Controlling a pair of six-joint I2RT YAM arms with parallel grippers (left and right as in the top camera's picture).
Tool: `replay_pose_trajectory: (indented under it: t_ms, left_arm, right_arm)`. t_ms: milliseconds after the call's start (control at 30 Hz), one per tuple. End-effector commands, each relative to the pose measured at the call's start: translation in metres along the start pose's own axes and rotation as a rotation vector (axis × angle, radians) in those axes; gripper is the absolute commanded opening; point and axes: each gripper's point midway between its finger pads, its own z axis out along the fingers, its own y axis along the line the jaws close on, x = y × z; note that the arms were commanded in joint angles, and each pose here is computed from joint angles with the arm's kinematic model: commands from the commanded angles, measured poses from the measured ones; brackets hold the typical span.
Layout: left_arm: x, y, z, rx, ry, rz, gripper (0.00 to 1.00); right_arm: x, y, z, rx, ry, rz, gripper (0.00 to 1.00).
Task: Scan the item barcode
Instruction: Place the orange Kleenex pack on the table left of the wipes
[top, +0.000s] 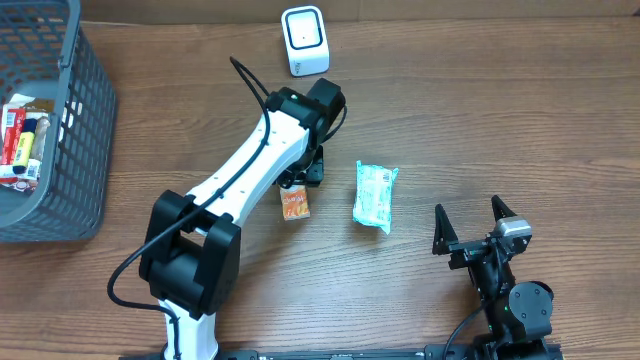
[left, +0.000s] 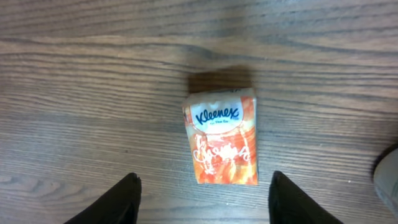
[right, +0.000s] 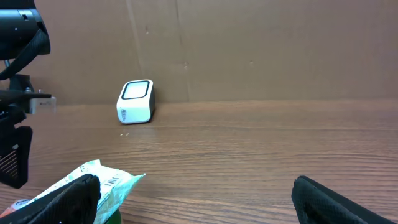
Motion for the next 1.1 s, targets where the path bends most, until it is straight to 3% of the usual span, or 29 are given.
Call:
replay_pose_trajectory:
  t_ms: [0, 667, 1067]
  left_arm:
    - [0.009, 0.001, 0.002, 0.015, 0.023, 0.022, 0.49]
    - [0.032, -0.003, 0.053, 0.088, 0.105, -0.006, 0.49]
    - [0.025, 0.001, 0.055, 0.124, 0.103, -0.011, 0.46]
  right_arm:
    - [0.001, -0.003, 0.0, 0.011, -0.009, 0.008, 1.0]
    - [0.001, -0.003, 0.0, 0.012, -0.009, 0.008, 1.0]
    - [0.001, -0.003, 0.0, 0.012, -0.009, 0.008, 1.0]
